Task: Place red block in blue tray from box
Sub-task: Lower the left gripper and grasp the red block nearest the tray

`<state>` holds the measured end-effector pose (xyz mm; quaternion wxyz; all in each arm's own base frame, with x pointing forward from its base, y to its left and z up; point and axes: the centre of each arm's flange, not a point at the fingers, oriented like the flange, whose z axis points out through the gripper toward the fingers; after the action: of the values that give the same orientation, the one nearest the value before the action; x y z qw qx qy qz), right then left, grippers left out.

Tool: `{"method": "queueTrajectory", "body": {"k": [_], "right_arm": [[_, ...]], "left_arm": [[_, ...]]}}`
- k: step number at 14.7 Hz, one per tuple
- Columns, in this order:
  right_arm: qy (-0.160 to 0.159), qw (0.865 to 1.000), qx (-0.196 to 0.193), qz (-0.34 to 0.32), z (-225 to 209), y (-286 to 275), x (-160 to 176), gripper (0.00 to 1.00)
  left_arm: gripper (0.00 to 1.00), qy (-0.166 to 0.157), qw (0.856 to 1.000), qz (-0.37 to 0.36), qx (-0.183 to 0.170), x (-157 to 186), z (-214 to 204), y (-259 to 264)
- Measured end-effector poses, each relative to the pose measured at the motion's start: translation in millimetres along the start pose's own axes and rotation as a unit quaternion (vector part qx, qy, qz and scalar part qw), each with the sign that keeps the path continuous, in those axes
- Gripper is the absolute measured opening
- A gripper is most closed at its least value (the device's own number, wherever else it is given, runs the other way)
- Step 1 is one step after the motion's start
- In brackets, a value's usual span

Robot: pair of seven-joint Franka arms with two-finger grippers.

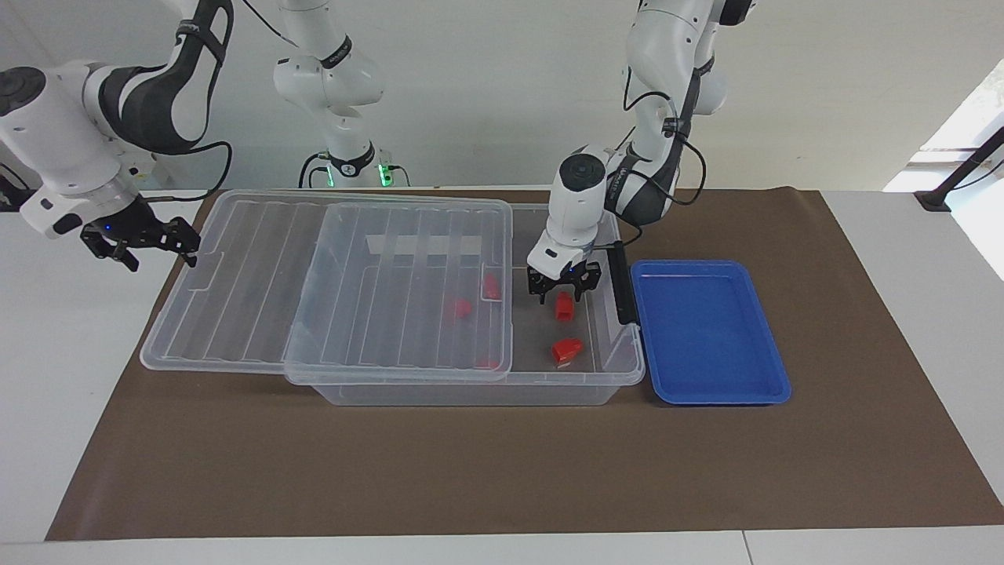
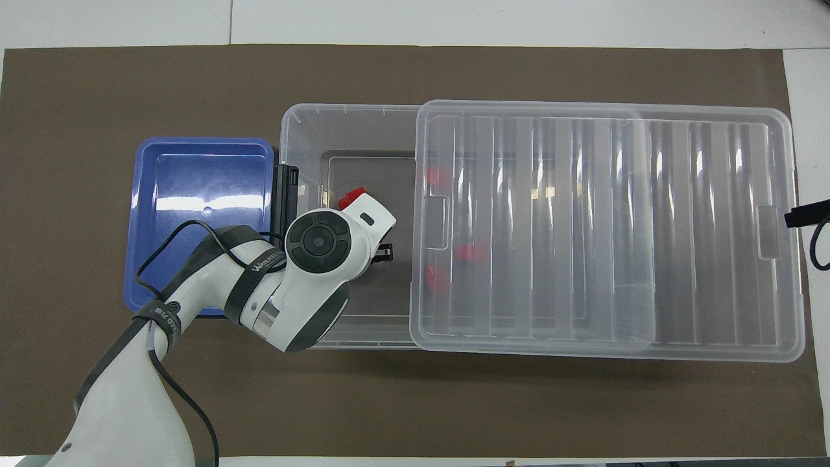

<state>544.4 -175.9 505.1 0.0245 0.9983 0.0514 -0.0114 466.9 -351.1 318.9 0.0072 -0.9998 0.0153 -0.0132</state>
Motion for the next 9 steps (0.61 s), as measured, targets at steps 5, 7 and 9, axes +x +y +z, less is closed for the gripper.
{"method": "queueTrajectory", "body": {"k": [5,7,9], "right_arm": [[-0.019,1.0,0.003,-0.002,-58.2,-50.9,23.7,1.0],[-0.022,1.0,0.005,-0.011,-72.3,-65.3,25.6,1.0],[-0.023,1.0,0.005,-0.016,-74.3,-71.7,27.2,1.0]], "left_arm": [[0.35,-0.002,1.0,0.004,0.005,-3.1,5.2,4.1],[0.35,0.005,1.0,0.0,0.002,-1.0,-4.9,3.8],[0.35,0.01,1.0,-0.001,0.001,0.0,-19.7,3.0]]}}
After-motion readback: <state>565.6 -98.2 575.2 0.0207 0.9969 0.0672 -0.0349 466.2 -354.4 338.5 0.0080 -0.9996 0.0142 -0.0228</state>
